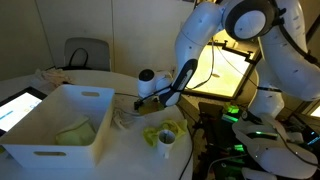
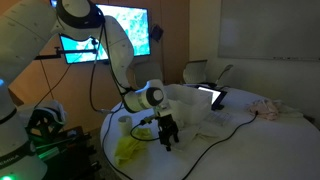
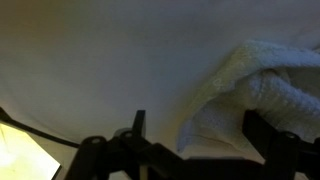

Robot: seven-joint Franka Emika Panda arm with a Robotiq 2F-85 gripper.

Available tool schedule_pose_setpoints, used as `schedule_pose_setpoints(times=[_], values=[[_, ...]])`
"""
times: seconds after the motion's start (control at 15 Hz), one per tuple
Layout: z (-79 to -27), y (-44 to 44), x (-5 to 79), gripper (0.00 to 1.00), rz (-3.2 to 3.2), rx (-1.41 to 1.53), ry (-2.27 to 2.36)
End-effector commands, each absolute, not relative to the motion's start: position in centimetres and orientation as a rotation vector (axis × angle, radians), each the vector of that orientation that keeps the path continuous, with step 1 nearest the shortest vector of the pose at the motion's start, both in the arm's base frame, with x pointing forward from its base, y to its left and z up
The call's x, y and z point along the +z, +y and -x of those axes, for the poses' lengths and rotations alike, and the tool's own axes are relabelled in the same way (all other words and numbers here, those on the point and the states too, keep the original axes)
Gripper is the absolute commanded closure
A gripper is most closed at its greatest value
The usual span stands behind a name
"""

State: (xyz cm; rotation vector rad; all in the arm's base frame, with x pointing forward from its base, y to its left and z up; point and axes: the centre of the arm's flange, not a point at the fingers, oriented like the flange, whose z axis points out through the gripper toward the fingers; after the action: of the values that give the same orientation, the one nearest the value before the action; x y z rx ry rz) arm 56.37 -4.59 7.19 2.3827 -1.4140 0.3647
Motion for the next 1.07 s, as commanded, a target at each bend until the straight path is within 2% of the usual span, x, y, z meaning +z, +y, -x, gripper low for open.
schedule_pose_setpoints(times=[0.0,0.2,0.27,0.33,0.4,0.47,1.0], values=[[-57.3,-5.2,4.7,0.00,-2.331,0.442,-1.513],[-57.4,-5.5,3.8,0.00,-2.318,0.469,-1.556],[-57.4,-5.5,3.7,0.05,-2.314,0.472,-1.567],[-57.4,-5.6,3.7,0.22,-2.309,0.471,-1.574],[-57.4,-5.7,3.8,0.29,-2.307,0.477,-1.583],[-57.4,-5.7,4.0,0.30,-2.307,0.484,-1.587],[-55.8,-6.1,7.4,0.91,-2.368,0.588,-1.561]])
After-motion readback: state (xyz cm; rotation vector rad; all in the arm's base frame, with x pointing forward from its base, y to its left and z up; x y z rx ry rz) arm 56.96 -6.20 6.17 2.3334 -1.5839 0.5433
